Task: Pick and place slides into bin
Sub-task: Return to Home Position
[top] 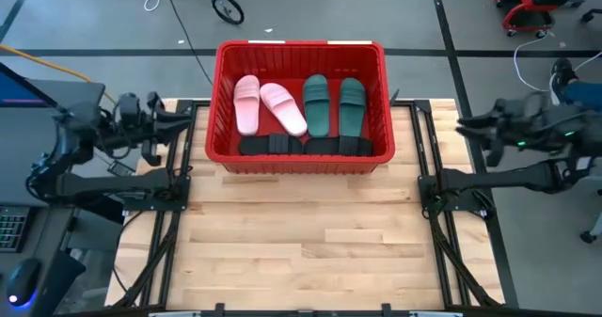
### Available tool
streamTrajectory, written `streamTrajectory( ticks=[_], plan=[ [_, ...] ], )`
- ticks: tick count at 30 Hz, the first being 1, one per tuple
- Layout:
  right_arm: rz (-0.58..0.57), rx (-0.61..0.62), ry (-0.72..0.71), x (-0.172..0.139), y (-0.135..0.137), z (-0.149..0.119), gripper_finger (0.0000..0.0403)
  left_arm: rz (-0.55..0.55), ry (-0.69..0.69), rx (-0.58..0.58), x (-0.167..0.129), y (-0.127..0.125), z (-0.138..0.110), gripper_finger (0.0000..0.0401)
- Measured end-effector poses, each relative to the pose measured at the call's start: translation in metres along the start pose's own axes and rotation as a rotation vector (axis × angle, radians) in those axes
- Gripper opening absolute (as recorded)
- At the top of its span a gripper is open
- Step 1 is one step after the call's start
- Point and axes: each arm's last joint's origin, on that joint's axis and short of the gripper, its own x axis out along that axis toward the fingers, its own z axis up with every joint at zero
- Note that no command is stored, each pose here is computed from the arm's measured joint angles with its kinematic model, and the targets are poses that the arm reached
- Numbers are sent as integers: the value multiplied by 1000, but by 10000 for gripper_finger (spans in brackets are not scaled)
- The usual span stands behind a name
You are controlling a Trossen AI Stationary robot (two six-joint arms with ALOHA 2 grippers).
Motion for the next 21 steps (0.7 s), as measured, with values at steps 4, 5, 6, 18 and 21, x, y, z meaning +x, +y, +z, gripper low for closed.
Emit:
streamTrajectory(
  ticks=[4,5,6,18,21],
  plan=[
    [-5,45,-7,38,-2,-37,145,-12,-32,-34,15,8,-40,67],
    [16,36,-8,49,-1,-46,145,-14,-37,-49,21,11,-54,69],
    [47,29,-20,59,0,-53,145,-16,-46,-57,26,13,-65,70],
    [258,19,-130,125,6,-105,145,-214,-117,-172,51,11,-155,41],
    [254,80,-96,130,5,-112,145,-283,-90,-231,49,2,-158,28]
  ],
)
